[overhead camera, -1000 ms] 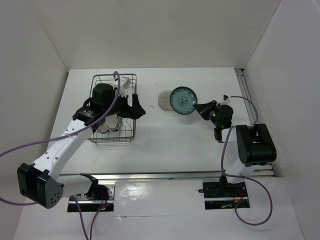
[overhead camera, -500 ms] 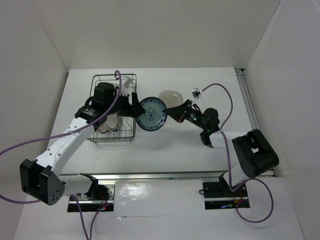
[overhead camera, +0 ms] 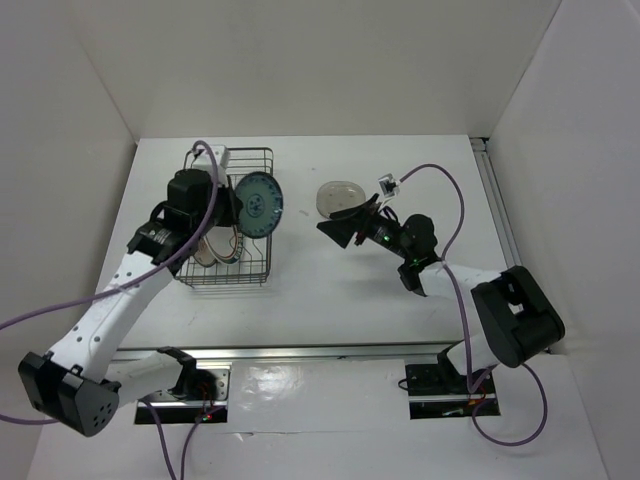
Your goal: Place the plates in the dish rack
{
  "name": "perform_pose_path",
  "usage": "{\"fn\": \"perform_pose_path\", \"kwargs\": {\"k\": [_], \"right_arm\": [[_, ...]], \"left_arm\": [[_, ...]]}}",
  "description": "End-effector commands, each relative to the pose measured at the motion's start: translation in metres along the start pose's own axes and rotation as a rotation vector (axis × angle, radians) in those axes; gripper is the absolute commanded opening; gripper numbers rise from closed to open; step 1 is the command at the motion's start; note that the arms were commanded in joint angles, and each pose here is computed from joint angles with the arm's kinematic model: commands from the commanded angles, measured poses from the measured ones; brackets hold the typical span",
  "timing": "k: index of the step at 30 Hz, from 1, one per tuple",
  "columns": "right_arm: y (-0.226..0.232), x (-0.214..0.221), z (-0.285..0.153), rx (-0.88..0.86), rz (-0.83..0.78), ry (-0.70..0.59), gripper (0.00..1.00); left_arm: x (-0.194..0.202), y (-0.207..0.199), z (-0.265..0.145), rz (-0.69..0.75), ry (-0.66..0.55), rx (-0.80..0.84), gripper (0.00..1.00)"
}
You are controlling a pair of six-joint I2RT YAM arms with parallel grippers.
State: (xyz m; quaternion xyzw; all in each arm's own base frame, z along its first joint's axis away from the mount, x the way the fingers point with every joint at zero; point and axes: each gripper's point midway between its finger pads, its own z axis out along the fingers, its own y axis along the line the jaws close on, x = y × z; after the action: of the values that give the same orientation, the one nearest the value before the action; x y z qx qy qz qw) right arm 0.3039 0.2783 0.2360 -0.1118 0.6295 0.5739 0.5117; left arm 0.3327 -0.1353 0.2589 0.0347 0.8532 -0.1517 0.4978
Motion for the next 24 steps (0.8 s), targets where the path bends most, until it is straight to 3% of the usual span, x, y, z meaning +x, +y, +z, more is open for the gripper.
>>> {"fn": "perform_pose_path", "kwargs": {"k": [1,9,24], "right_arm": [[0.000,-0.011,0.001,0.021,-0.061,-0.022,1.00],[-0.010,0.001,-0.016,0.044,-0.044,0.008,1.00],[-0.022,-0.018,-0.052,0.044,-0.027,-0.045,1.00]], "left_arm": [[-0.053,0.061,-0.038,0.038,-0.219,-0.356,0.00],[-0.033,0.103,-0.035,0.083,-0.144,-0.604,0.00],[0.019,0.110,0.005,0.077,0.045,-0.628,0.00]]}}
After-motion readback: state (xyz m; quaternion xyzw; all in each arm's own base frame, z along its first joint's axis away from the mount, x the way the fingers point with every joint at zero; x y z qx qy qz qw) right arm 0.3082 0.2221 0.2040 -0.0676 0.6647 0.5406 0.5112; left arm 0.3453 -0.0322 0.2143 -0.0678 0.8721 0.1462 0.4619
